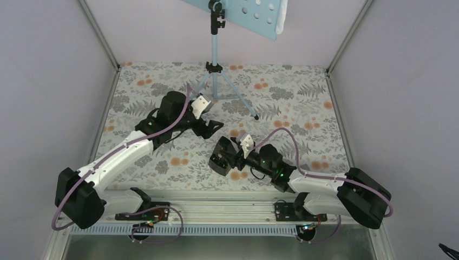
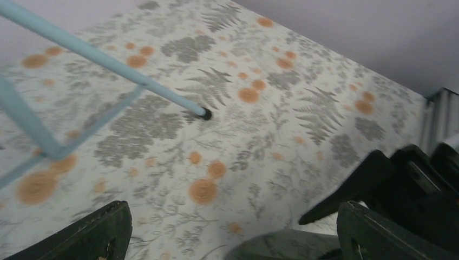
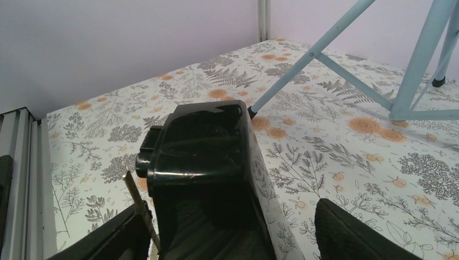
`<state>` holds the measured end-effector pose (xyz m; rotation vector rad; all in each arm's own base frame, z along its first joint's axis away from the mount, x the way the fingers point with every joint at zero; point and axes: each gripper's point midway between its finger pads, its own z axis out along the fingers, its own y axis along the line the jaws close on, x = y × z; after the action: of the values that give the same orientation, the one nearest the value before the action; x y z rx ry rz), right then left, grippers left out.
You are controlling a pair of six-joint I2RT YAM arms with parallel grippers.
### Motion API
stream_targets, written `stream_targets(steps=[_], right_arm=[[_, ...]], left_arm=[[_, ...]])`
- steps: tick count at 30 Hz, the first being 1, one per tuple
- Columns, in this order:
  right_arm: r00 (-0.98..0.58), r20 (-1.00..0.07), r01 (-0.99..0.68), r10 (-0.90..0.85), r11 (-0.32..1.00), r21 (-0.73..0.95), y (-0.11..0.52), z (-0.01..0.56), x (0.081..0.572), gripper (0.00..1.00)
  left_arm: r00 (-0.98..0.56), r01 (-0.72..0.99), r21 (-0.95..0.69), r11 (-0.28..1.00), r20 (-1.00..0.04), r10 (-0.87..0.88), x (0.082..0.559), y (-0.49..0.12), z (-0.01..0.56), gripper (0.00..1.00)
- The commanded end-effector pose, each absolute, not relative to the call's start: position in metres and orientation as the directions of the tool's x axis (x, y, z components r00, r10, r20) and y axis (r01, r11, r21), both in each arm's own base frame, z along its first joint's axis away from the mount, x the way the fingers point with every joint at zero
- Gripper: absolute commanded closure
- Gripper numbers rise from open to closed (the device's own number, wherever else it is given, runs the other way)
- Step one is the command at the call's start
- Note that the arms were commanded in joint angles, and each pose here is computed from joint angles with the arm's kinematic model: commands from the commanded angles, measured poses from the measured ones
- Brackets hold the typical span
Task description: Pack up the instrument practice props
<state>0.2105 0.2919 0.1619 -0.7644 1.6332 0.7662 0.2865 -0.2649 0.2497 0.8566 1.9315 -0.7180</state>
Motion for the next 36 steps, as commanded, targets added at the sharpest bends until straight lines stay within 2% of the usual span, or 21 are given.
stream_targets(steps=[1, 5, 12, 17, 36], right_arm=[[-0.157, -0.986, -0.795, -0.048, 0.599, 0.098, 0.287, 0.169, 0.213, 0.31], [-0.158, -0.986, -0.797, -0.046, 0.595, 0.1, 0.287, 0.168, 0.212, 0.34], [-0.162, -0.986, -0.8, -0.039, 0.591, 0.108, 0.287, 0.168, 0.212, 0.38], [-0.165, -0.986, -0.8, -0.037, 0.589, 0.112, 0.287, 0.168, 0.213, 0.4], [-0.174, -0.985, -0.817, -0.009, 0.56, 0.139, 0.284, 0.169, 0.21, 0.54]], left_arm=[[-0.363, 0.879, -0.204, 0.43, -0.872, 0.329, 0.258, -0.291, 0.241, 0.07], [-0.369, 0.901, -0.234, 0.365, -0.855, 0.363, 0.244, -0.302, 0.232, 0.16], [-0.386, 0.904, -0.256, 0.342, -0.832, 0.398, 0.235, -0.306, 0.219, 0.32], [-0.397, 0.906, -0.274, 0.321, -0.81, 0.43, 0.227, -0.312, 0.208, 0.39], [-0.402, 0.905, -0.273, 0.327, -0.799, 0.447, 0.226, -0.314, 0.201, 0.56]])
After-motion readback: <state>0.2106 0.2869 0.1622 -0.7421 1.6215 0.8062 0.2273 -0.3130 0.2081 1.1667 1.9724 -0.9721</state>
